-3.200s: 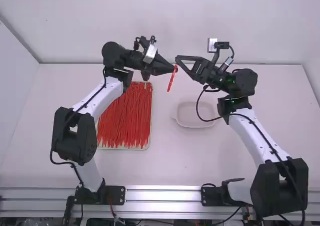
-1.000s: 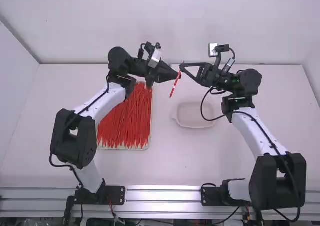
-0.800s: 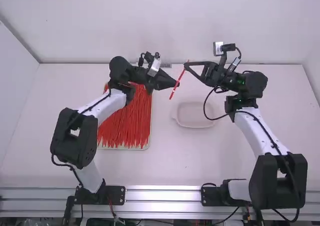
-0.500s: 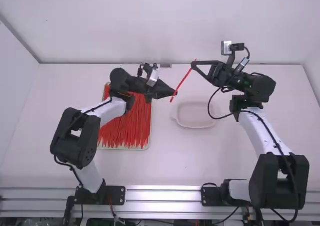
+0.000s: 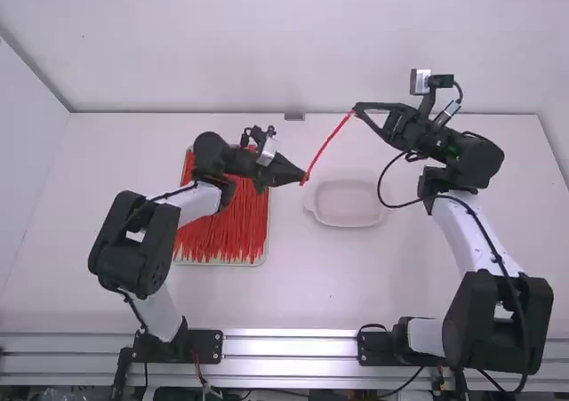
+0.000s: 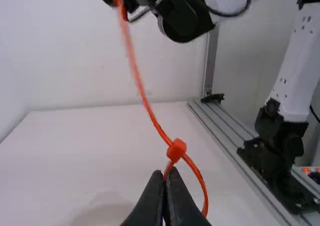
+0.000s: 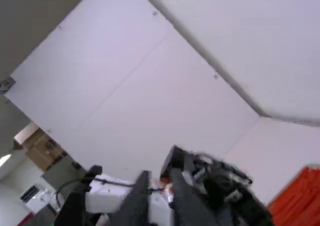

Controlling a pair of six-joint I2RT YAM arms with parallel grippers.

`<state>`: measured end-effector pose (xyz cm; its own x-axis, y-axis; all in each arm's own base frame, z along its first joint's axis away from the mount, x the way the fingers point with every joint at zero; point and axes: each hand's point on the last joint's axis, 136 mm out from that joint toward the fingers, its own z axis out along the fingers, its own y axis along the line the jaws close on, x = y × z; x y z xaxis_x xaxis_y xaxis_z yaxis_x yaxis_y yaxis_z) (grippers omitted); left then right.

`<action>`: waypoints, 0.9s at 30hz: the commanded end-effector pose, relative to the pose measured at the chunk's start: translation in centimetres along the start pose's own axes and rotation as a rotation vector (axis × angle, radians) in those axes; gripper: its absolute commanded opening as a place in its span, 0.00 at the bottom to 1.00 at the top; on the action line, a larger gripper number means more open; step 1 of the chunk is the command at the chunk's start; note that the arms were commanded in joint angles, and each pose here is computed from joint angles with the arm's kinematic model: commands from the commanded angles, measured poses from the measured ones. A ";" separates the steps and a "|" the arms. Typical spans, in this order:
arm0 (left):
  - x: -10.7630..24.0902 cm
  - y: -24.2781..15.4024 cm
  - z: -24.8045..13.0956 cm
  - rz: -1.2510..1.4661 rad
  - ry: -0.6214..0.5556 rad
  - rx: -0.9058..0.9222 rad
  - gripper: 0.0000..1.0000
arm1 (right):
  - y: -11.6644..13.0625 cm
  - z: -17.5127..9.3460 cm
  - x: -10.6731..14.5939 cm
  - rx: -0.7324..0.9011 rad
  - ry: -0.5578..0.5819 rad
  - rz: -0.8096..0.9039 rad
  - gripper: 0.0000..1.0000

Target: Fasten the cable tie

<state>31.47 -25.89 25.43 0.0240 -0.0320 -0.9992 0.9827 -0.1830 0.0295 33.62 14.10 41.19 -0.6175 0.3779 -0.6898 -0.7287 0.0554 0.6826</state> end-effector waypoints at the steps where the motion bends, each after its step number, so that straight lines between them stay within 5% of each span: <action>1: 1.5 -0.4 -0.9 -0.014 0.020 0.027 0.02 | 2.4 0.1 -1.8 -0.024 -0.061 -0.068 0.37; 10: -2.2 0.3 -2.5 0.026 0.016 -0.016 0.02 | 1.3 -0.1 0.0 0.006 0.049 -0.061 0.62; 18: -6.1 2.2 -4.1 -0.018 0.014 -0.061 0.02 | -1.5 1.3 2.7 0.038 0.144 0.004 0.63; 27: -10.7 3.4 -3.6 -0.051 -0.035 -0.083 0.02 | -2.7 4.5 3.9 0.063 0.105 0.003 0.63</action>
<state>34.94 -22.42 34.20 0.0054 -0.0313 -0.9995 0.9929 -0.1185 0.0091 34.34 19.22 35.61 -0.7375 0.2440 -0.6298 -0.6298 0.0884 0.7717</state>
